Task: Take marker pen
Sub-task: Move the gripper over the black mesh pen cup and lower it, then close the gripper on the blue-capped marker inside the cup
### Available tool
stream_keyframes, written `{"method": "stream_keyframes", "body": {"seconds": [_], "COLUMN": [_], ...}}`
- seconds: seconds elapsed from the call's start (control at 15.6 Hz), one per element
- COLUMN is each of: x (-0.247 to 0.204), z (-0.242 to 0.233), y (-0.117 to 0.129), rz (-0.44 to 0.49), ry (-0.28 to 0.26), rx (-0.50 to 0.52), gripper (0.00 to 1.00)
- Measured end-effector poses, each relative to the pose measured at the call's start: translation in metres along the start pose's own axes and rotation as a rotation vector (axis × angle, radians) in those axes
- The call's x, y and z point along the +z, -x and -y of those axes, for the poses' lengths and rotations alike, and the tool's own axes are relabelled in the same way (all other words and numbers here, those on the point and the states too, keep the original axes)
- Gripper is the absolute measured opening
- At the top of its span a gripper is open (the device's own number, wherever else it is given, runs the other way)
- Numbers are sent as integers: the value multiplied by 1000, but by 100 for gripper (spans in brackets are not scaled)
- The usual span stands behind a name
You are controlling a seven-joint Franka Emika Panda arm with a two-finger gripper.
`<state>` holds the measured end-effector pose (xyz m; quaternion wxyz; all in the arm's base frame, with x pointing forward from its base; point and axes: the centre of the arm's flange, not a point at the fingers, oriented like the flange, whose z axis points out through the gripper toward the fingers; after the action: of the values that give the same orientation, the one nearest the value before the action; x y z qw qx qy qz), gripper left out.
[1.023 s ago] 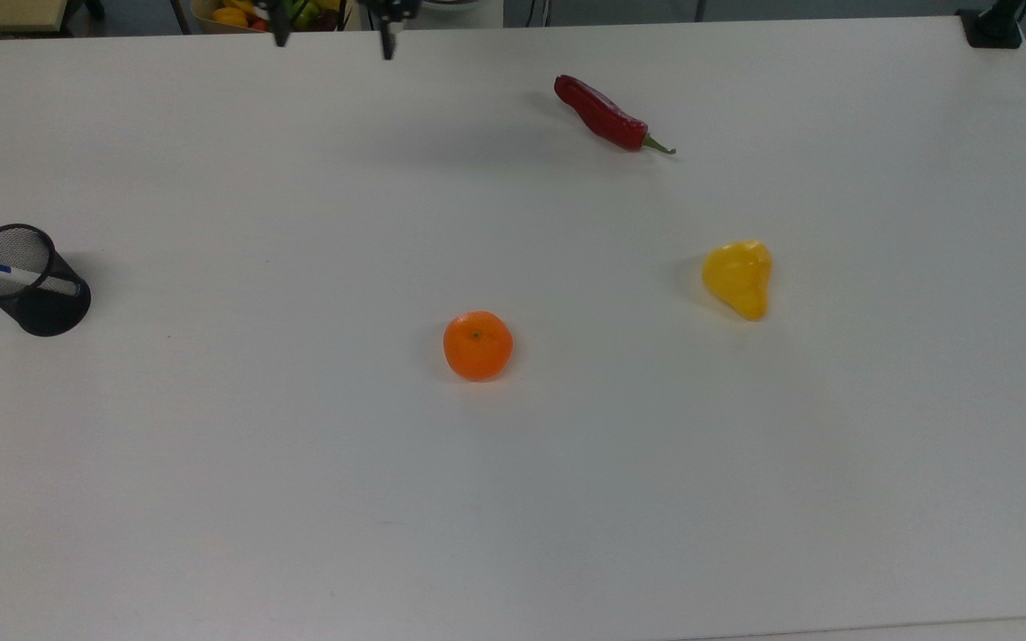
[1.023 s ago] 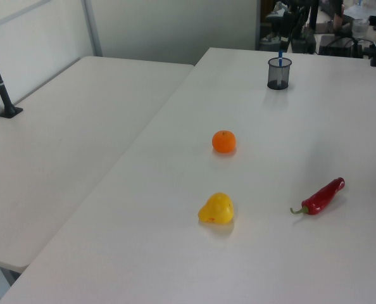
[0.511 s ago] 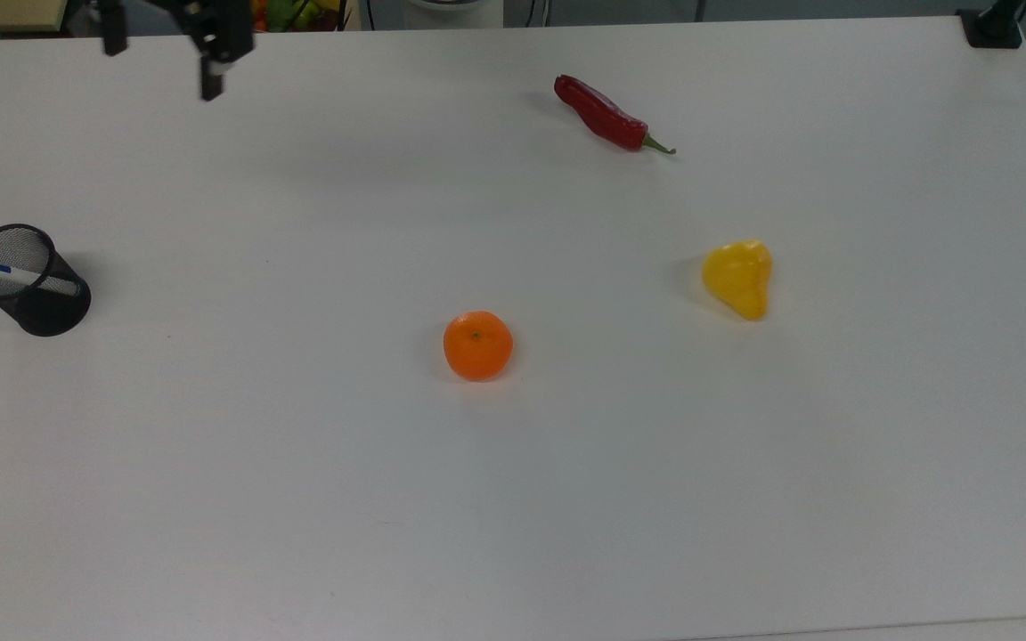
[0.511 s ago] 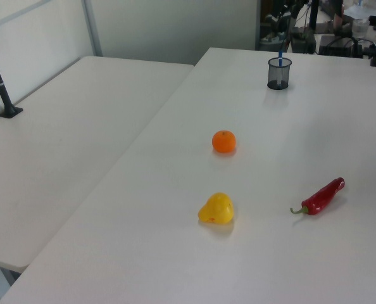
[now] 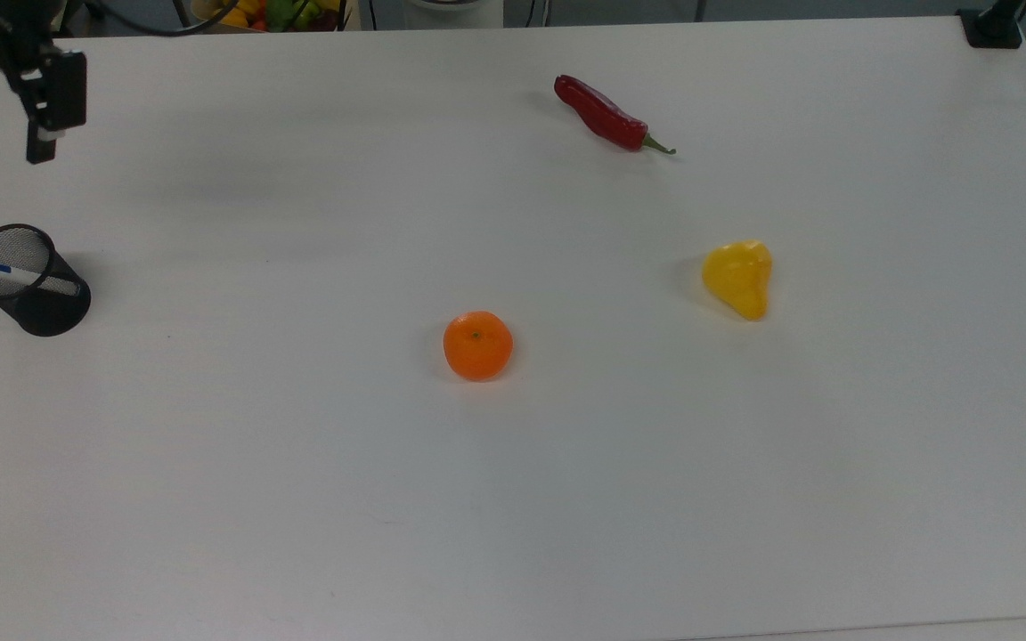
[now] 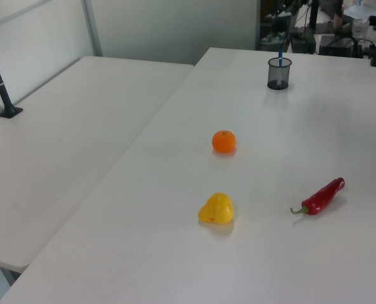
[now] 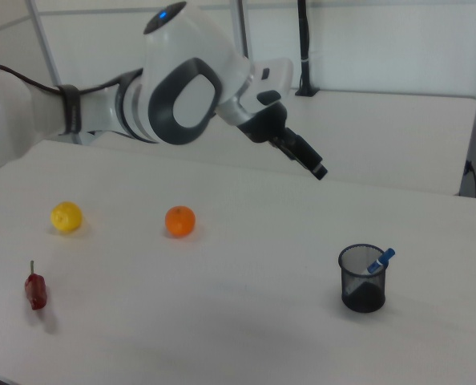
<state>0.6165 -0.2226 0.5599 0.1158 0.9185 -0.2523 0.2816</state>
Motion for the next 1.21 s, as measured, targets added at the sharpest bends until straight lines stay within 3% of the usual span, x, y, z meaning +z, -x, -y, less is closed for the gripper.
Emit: {"method": "stream_keyframes", "body": {"seconds": [0.26, 0.77, 1.21], "x": [33, 109, 137], "z": [-9, -31, -51], "y": [1, 10, 17], "rz": [-31, -134, -155], "ry": [12, 14, 27], "rx": [15, 141, 173], "gripper": [96, 81, 74]}}
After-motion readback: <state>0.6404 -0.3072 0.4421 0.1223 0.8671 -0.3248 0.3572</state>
